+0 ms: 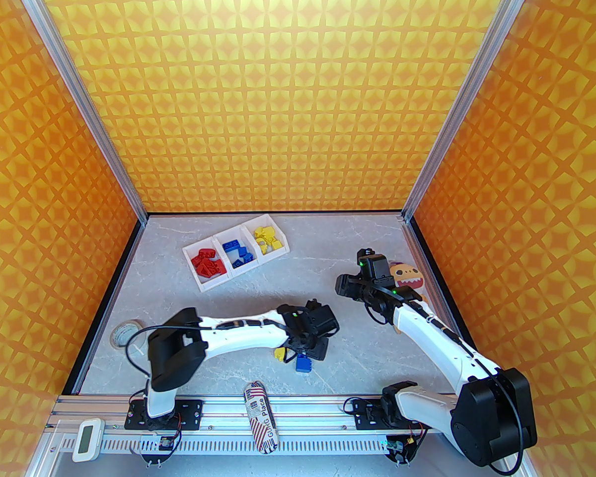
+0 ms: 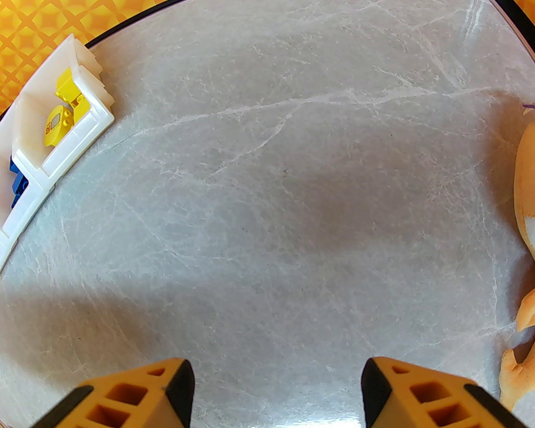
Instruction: Sort the legos into containers by color
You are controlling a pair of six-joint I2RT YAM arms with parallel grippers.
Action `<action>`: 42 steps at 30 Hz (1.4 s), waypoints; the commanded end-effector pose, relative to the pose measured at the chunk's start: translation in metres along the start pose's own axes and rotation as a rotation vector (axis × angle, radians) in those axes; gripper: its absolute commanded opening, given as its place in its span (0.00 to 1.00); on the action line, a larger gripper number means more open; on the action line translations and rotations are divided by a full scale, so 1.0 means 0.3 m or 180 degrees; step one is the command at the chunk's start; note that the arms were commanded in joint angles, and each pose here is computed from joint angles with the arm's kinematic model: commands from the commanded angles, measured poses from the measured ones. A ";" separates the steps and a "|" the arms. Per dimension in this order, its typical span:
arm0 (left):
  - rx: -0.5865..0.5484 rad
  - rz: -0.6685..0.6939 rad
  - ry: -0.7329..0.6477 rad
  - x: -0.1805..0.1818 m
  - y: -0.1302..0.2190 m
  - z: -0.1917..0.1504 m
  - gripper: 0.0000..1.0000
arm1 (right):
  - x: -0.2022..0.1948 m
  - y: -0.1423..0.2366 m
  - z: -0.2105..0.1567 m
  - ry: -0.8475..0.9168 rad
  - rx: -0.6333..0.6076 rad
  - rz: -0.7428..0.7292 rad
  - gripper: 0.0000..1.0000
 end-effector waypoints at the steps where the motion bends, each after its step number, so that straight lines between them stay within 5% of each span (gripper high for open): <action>1: 0.0065 0.0301 -0.0081 0.040 0.004 -0.007 0.68 | -0.020 0.005 -0.013 0.0002 0.0008 -0.0040 0.67; 7: 0.0156 0.0464 -0.0131 0.066 -0.027 -0.025 0.65 | -0.017 0.000 -0.013 0.0015 0.0013 -0.0033 0.66; 15: 0.0106 0.0409 -0.0200 0.034 -0.033 0.010 0.45 | -0.019 -0.002 -0.014 0.0026 0.0020 -0.0041 0.65; 29: 0.0221 0.0499 -0.0230 0.049 -0.074 -0.014 0.45 | -0.024 -0.002 -0.024 0.0035 0.0043 -0.0052 0.65; 32: 0.0218 0.0493 -0.0249 0.048 -0.076 -0.012 0.36 | -0.023 0.000 -0.023 0.0035 0.0035 -0.0046 0.65; 42: -0.0046 0.0534 -0.0291 0.105 -0.013 0.133 0.26 | -0.028 0.004 -0.036 0.0038 0.0060 -0.0045 0.64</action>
Point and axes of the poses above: each hand's point on the last joint's axis, 136 mm out from that joint toward the fingers, its own y axis back along the fingers, its own x axis along the line the jaws close on, z = x × y, the point moved 1 cm from there along y, back along the fingers, and after that the axes turned 5 degrees about -y, right-handed, at the moved point
